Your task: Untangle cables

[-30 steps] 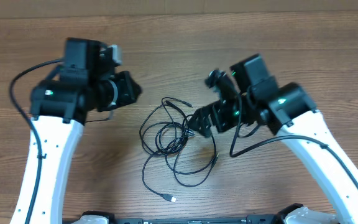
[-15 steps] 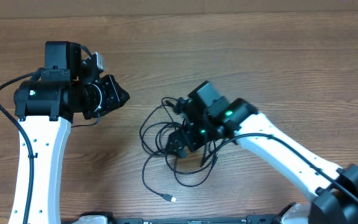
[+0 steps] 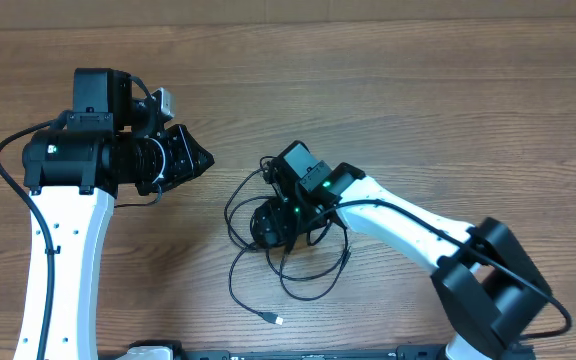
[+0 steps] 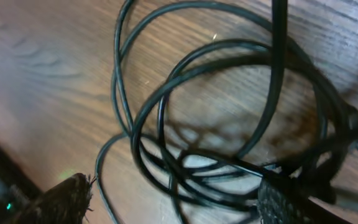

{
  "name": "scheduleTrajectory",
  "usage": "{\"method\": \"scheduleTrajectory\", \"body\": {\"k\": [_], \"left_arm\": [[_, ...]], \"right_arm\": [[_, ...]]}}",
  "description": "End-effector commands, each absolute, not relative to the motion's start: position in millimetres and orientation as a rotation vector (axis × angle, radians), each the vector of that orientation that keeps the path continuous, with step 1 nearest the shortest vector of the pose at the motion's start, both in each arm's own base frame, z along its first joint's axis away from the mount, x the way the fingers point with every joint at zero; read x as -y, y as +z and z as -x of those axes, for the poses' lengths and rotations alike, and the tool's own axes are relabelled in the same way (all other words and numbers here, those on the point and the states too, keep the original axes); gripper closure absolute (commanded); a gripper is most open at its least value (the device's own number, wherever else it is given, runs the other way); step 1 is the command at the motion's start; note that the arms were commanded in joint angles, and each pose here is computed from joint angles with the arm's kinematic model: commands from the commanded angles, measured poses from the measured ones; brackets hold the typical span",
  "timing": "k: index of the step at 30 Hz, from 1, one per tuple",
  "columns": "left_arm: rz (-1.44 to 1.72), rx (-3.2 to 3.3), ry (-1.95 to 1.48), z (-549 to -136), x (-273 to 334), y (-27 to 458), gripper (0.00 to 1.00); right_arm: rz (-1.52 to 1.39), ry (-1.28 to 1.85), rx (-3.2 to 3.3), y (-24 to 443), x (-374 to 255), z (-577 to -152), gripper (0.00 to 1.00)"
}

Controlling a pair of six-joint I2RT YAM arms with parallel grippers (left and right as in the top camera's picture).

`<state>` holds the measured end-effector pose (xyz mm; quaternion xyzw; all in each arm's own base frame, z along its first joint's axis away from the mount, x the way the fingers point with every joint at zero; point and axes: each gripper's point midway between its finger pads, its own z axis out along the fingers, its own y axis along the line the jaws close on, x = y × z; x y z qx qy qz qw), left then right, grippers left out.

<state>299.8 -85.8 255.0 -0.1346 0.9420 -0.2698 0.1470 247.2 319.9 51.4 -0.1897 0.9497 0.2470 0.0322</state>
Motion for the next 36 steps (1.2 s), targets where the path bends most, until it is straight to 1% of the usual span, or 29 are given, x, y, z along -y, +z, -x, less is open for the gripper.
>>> {"method": "scheduleTrajectory", "body": {"k": [1, 8, 18, 20, 21, 22, 23, 24, 27, 29, 30, 31, 32, 33, 34, 35, 36], "left_arm": [[0.342, -2.706, -0.796, -297, 88, 257, 0.77], [0.342, -2.706, -0.796, -297, 89, 257, 0.77], [0.321, -2.690, -0.861, -297, 96, 262, 0.77], [0.319, -2.688, -0.867, -297, 96, 263, 0.77], [0.319, -2.689, -0.867, -297, 96, 262, 0.77], [0.319, -2.690, -0.867, -297, 96, 262, 0.77], [0.320, -2.692, -0.867, -297, 96, 262, 0.77], [0.321, -2.693, -0.867, -296, 96, 262, 0.77], [0.322, -2.695, -0.867, -296, 96, 262, 0.77], [0.322, -2.695, -0.867, -296, 96, 262, 0.78], [0.322, -2.695, -0.867, -296, 96, 262, 0.78], [0.322, -2.695, -0.867, -296, 96, 262, 0.78], [0.322, -2.696, -0.867, -296, 96, 262, 0.77], [0.322, -2.696, -0.867, -296, 96, 262, 0.78], [0.322, -2.696, -0.867, -296, 96, 262, 0.78], [0.322, -2.696, -0.867, -296, 96, 262, 0.77], [0.318, -2.696, -0.867, -296, 96, 262, 0.77]], "right_arm": [[0.493, 0.780, -2.936, 50, -324, -251, 0.16], [0.479, 0.813, -2.923, 52, -332, -251, 0.17], [0.601, 0.869, -2.879, 57, -365, -222, 0.17], [0.586, 0.854, -2.865, 57, -370, -222, 0.17], [0.566, 0.833, -2.863, 57, -369, -224, 0.20], [0.542, 0.808, -2.861, 56, -368, -226, 0.31], [0.532, 0.789, -2.858, 54, -367, -229, 0.47], [0.528, 0.775, -2.856, 53, -366, -230, 0.54], [0.523, 0.758, -2.869, 47, -364, -231, 0.59], [0.522, 0.749, -2.880, 43, -364, -231, 0.60], [0.521, 0.745, -2.885, 41, -363, -230, 0.55], [0.521, 0.738, -2.892, 37, -363, -230, 0.46], [0.520, 0.733, -2.899, 35, -363, -230, 0.43], [0.519, 0.724, -2.910, 29, -362, -229, 0.43], [0.519, 0.717, -2.919, 25, -362, -229, 0.51], [0.519, 0.710, -2.928, 21, -361, -229, 0.76], [0.520, 0.707, -2.941, 16, -361, -227, 0.96]]}}
